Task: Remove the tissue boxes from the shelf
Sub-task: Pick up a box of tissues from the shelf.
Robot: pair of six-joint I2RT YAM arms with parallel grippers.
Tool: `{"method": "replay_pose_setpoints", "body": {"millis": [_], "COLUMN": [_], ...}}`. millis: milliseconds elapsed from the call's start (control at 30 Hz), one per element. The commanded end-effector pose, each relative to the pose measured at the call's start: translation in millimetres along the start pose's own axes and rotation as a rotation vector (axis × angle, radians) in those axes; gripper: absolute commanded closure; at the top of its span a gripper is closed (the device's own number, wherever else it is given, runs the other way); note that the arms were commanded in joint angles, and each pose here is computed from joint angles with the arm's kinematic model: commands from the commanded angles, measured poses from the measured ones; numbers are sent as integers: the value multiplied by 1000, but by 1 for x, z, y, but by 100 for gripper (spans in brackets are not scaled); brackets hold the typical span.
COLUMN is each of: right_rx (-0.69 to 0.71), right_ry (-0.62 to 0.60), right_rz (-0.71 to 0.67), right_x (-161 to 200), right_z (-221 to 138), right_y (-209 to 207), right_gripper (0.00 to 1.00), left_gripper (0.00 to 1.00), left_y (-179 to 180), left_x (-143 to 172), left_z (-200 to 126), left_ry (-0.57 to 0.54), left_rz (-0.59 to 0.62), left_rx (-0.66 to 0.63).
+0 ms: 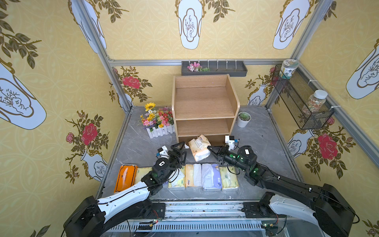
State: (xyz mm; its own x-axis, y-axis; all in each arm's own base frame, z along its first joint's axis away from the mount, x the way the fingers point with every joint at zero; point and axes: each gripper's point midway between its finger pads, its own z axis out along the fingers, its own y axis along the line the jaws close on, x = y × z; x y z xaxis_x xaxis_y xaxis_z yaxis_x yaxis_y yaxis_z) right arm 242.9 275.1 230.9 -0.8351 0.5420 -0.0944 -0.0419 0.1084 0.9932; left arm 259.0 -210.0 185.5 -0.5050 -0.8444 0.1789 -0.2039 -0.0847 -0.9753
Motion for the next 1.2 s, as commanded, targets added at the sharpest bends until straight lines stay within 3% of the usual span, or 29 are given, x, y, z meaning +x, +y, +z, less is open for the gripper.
{"method": "replay_pose_setpoints", "body": {"millis": [0,633,733,900,1167], "right_rx": [-29,-140,-134,-86,27], "right_ry": [-1,24,17,-3,-29], "right_rz": [-25,-15,-13,-47,-115], "right_x": [-1,2,1,-1,-4], "right_z": [-4,-6,-9,-17,-30], "right_y": [9,32,29,24,9], "right_gripper": [100,100,100,100,100], "left_gripper": [14,14,22,44,67], "left_y": [5,-7,-11,-15,-20], "left_x": [3,39,42,46,52], "left_z": [4,36,39,43,49], "left_ry": [-5,84,92,97,108], "left_rz": [-36,-123,-129,-120,-86], "left_rx": [-18,23,38,50,56]}}
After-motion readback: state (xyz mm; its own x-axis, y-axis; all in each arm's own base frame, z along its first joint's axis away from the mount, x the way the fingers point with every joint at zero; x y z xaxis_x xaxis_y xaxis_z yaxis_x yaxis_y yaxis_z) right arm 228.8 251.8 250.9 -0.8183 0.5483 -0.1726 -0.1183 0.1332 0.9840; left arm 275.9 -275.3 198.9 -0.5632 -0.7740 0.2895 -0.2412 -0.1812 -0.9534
